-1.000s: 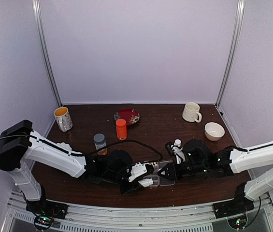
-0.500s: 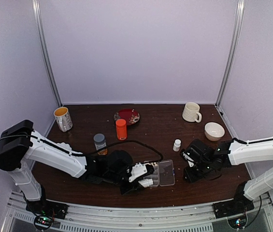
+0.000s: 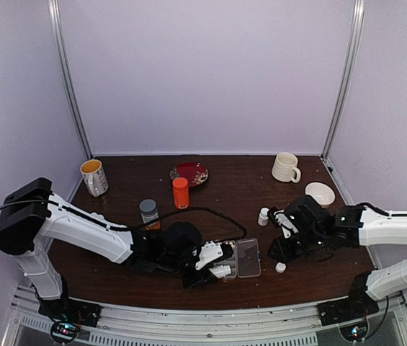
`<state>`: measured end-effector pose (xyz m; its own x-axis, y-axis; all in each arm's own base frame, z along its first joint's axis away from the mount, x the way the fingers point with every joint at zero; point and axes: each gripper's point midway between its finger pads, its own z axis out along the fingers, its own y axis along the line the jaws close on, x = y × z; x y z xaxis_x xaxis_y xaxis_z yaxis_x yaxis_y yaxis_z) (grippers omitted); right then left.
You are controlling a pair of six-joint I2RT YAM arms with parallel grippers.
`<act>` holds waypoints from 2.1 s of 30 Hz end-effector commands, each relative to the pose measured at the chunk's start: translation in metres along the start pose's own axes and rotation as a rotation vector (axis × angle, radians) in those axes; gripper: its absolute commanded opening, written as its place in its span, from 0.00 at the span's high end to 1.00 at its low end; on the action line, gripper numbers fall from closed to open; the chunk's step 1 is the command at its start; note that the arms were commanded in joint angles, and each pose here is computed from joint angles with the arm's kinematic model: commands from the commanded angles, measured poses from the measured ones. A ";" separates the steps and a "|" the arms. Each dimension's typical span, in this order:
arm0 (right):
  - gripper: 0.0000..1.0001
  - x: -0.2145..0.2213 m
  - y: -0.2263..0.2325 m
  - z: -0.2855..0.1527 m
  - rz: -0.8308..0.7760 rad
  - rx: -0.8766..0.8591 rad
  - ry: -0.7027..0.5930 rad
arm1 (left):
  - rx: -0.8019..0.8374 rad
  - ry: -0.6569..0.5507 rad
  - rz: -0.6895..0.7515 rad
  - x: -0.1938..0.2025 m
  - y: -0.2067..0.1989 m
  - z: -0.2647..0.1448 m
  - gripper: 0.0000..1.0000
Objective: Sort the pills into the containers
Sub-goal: Place the lid of the pill bottle at the center of the board, then pour the pill into the compartment of the pill container.
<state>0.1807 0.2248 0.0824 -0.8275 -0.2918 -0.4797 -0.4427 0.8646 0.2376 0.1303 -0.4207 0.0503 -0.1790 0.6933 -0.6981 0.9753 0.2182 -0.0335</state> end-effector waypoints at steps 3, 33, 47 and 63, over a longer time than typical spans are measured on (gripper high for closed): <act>1.00 -0.031 0.077 -0.028 0.065 -0.437 -0.186 | -0.009 -0.007 -0.016 -0.006 0.001 0.004 0.90; 1.00 -0.017 0.139 0.035 0.107 -0.607 -0.016 | -0.008 -0.013 -0.052 -0.008 0.007 0.008 0.93; 1.00 -0.003 0.134 0.055 0.097 -0.533 0.084 | -0.007 -0.016 -0.060 -0.007 0.008 0.008 0.93; 1.00 -0.024 0.160 0.021 0.140 -0.724 -0.040 | -0.004 0.004 -0.065 -0.006 0.008 0.008 0.94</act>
<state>0.1420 0.3651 0.0801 -0.8842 -0.2455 -0.3973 -0.4643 0.5541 0.6909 0.1356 -0.4205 0.0414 -0.2366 0.6966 -0.6773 0.9628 0.2618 -0.0672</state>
